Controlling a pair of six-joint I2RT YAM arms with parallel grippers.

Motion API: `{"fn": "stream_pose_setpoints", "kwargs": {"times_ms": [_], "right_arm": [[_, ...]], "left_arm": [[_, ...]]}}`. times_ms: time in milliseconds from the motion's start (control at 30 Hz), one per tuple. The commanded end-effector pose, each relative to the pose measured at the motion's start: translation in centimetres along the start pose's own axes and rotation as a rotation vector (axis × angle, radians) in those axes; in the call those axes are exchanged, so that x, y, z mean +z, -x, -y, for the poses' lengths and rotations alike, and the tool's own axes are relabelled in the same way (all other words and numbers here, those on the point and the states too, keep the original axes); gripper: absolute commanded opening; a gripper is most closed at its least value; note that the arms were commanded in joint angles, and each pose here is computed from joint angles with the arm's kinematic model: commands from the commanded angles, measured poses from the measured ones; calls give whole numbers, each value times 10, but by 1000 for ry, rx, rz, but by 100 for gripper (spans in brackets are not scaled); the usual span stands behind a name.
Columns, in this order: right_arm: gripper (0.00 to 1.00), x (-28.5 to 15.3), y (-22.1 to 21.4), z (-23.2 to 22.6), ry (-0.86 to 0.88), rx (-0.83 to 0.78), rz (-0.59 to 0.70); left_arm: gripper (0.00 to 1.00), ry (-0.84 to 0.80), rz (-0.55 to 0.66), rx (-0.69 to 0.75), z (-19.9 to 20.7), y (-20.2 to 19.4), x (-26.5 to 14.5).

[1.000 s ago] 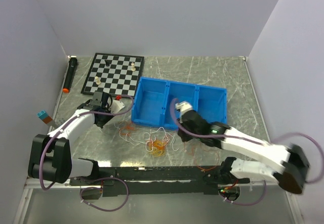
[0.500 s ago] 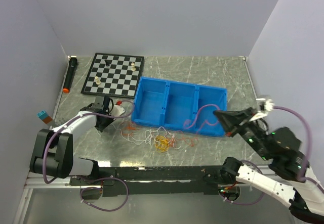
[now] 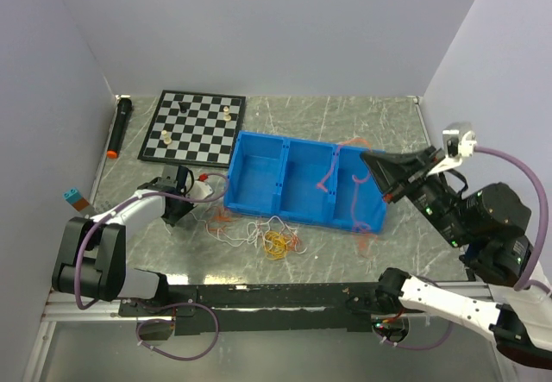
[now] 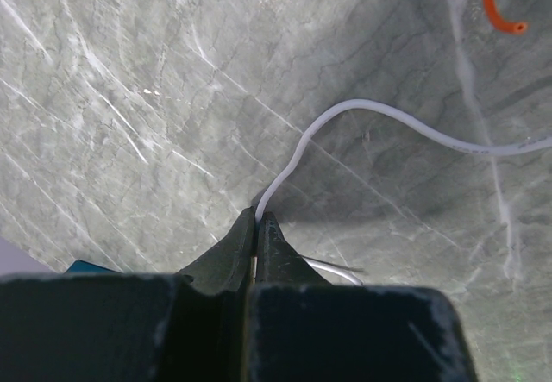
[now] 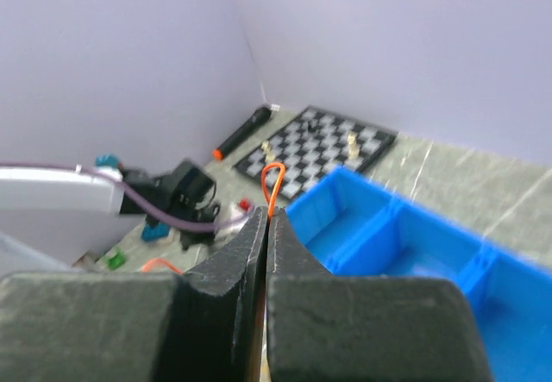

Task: Untangle the cables

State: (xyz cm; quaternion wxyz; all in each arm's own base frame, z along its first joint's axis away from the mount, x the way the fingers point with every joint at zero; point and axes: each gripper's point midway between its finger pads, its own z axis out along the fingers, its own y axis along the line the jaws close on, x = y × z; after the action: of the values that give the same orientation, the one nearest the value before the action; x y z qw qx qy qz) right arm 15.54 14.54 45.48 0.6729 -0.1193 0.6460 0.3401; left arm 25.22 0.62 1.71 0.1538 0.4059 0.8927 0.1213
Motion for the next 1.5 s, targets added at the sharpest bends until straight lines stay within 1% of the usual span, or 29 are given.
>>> {"fn": "stream_pose_setpoints", "kwargs": {"times_ms": [0,100,300,433,633,867,1133,1300,1467], "right_arm": [[0,16,67,-10,1,-81,168],[0,32,81,-8,-47,-135,190],[0,54,90,8,-175,-217,221],[0,62,86,27,-280,-251,230],[0,65,79,54,-379,-276,232],[0,67,61,84,-458,-285,191],[0,68,27,124,-553,-268,135],[0,67,-2,159,-678,-268,78],[0,55,-20,190,-794,-204,64]], "left_arm": [[1,8,52,-19,-6,14,-9],[1,-1,71,-25,-5,17,-13],[1,-2,86,-23,-4,17,-17],[1,-12,89,-28,-3,18,-18],[1,-22,96,-32,-1,20,-19],[1,-33,100,-38,0,22,-19],[1,-29,110,-39,-1,24,-22],[1,-31,109,-37,0,23,-22],[1,-28,108,-37,0,22,-21]]}}
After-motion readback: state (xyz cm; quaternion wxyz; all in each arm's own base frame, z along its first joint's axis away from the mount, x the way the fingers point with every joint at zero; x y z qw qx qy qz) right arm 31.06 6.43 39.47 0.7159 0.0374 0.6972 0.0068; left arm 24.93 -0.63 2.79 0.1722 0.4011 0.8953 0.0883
